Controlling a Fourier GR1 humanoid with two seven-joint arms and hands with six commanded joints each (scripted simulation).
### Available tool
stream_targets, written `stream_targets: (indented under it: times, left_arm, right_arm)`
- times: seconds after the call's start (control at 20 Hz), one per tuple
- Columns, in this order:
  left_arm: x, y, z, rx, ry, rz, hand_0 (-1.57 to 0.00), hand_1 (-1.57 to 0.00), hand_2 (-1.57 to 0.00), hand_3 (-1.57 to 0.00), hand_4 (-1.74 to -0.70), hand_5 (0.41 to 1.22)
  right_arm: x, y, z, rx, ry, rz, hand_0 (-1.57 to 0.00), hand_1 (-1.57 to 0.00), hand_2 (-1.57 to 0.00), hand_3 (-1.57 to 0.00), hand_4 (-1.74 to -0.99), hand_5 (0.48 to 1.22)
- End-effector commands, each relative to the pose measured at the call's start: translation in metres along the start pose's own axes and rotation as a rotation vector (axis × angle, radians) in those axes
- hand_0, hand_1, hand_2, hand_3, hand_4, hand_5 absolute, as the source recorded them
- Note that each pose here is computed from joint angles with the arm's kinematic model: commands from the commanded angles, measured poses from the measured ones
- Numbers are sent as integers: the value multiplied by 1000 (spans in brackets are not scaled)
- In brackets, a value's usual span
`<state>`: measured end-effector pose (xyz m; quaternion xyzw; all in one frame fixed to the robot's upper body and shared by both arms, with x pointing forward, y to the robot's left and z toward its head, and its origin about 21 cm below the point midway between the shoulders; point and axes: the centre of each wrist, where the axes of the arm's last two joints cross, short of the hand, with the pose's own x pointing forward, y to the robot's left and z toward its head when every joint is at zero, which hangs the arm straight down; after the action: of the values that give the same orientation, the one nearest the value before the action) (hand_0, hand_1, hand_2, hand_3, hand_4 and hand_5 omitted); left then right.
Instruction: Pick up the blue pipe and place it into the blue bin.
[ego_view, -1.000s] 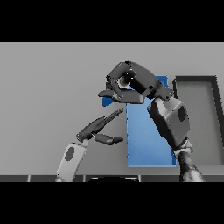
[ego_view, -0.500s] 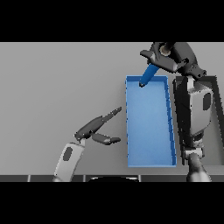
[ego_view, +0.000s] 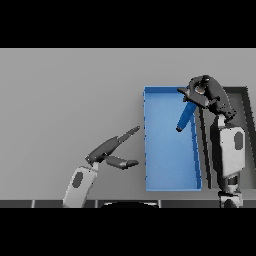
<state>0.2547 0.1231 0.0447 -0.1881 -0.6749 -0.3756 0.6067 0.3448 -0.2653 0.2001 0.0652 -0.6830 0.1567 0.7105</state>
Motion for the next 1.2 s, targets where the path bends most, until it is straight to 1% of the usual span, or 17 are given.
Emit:
stream_targets:
  times: [0.0,0.1,0.15,0.2,0.25,0.35,0.4,0.45,0.5,0.55,0.6,0.65,0.7,0.75,0.85,1.0,1.15]
  left_arm:
    - [2,1,-2,-5,11,-5,1,1,1,1,-880,428]
    - [1,0,-3,-7,11,1,1,1,1,1,-884,425]
    - [0,-4,-4,-15,12,7,1,1,1,1,-887,423]
    - [1,-2,-2,-7,4,2,1,1,1,1,-888,422]
    - [-1,-3,-1,-7,15,1,1,1,1,1,-887,420]
    - [-2,-2,-1,-8,21,-7,1,1,1,1,-885,420]
    - [2,0,-2,-5,2,-7,1,1,1,1,-883,421]
    - [-1,0,1,-7,8,-5,1,1,1,1,-883,421]
    - [-2,0,-2,-4,22,-8,1,1,1,1,-882,421]
    - [1,-2,-2,-4,1,-7,1,1,1,1,-881,422]
    - [1,0,0,-4,9,-6,1,1,1,1,-878,422]
    - [2,0,0,-6,10,-7,1,1,1,1,-878,425]
    - [1,0,0,-6,19,-11,1,1,1,1,-878,427]
    - [1,-3,0,-11,14,-6,1,1,1,1,-878,428]
    - [1,-1,1,-5,16,-3,1,1,1,1,-881,429]
    - [3,-3,-3,-6,16,-6,1,1,1,1,-886,428]
    - [2,-6,1,-8,16,-9,1,1,1,1,-885,427]
  right_arm:
    - [-6,0,5,-22,28,3,-1571,-1571,-1571,-1571,-1741,1221]
    - [-24,0,11,-84,122,12,-1571,-1571,-1571,-1571,-1741,1221]
    - [-31,3,14,-111,162,8,-1571,-1571,-1571,-1508,-1741,1221]
    - [-38,6,16,-124,201,-1,-1571,-1571,-1571,-1521,-1741,1221]
    - [-42,10,19,-133,228,4,-1571,-1571,-1571,-1255,-1741,1221]
    - [-53,17,22,-166,307,21,-1571,-1571,-1571,-1024,-1741,1221]
    - [-56,18,23,-185,344,25,-1571,-1571,-1571,-908,-1741,1221]
    - [-61,19,20,-214,388,27,-1571,-1548,-1571,-847,-1741,1221]
    - [-66,21,18,-221,435,27,-1465,-1336,-1339,-788,-1678,1221]
    - [-71,23,17,-231,486,35,-1172,-1069,-1071,-630,-1592,1221]
    - [-70,22,17,-235,522,45,-937,-855,-856,-504,-1503,1221]
    - [-71,21,16,-226,550,59,-750,-684,-685,-403,-1413,1221]
    - [-69,20,15,-200,578,94,-599,-547,-548,-322,-1337,1221]
    - [-68,22,15,-162,607,140,-479,-437,-438,-258,-1275,1186]
    - [-69,24,15,-108,656,232,-306,-279,-280,-164,-1175,1084]
    - [-71,29,14,-41,677,313,-156,-143,-143,-84,-1083,934]
    - [-73,29,15,-27,683,356,-80,-73,-73,-42,-1063,846]
